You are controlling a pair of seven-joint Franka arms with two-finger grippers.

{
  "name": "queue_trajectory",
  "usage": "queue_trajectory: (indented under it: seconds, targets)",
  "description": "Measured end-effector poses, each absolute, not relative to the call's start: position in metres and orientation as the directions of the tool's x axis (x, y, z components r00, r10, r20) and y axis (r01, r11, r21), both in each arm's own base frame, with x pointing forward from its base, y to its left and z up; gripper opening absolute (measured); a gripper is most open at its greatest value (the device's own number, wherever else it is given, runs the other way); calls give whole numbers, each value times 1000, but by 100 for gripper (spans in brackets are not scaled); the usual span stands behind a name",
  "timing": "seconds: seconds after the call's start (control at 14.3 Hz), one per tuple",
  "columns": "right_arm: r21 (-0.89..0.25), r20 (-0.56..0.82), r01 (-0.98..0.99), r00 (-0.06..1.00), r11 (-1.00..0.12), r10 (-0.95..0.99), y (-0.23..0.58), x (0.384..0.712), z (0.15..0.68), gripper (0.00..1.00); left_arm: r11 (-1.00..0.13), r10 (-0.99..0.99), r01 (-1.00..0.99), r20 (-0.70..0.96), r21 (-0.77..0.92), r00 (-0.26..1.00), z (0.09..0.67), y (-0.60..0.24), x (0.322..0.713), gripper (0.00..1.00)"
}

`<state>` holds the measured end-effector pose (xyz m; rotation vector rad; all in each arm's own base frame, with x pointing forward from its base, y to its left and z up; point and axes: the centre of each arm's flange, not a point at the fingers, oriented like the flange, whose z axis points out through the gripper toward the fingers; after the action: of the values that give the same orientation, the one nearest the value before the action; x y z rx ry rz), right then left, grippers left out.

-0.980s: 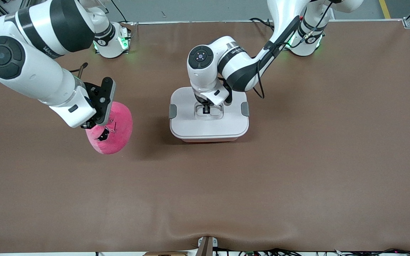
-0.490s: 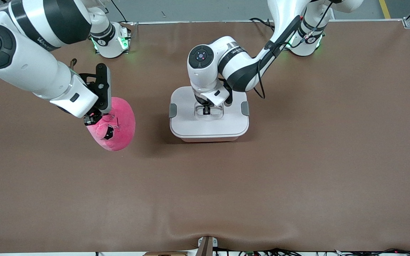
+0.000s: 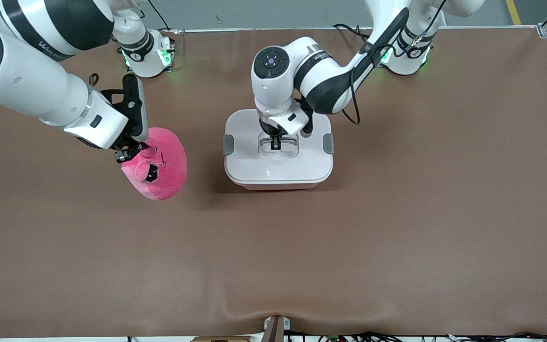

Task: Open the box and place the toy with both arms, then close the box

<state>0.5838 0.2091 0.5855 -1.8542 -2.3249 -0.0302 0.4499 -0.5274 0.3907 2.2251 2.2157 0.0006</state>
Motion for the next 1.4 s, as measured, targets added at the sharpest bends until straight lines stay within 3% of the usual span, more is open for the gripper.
queue_trajectory:
  seconds: [0.42, 0.84, 1.4]
  targets:
    - [-48, 167, 931, -350, 362, 922, 247, 563, 602, 6, -117, 992, 993, 44, 5, 117, 445, -501, 449, 7]
    - [-25, 174, 892, -440, 450, 881, 317, 534, 595, 6, -202, 979, 979, 36, 8, 202, 509, -414, 497, 7]
    - [-40, 173, 887, -447, 460, 877, 391, 502, 515, 6, -248, 969, 968, -8, -26, 248, 541, -285, 559, 7]
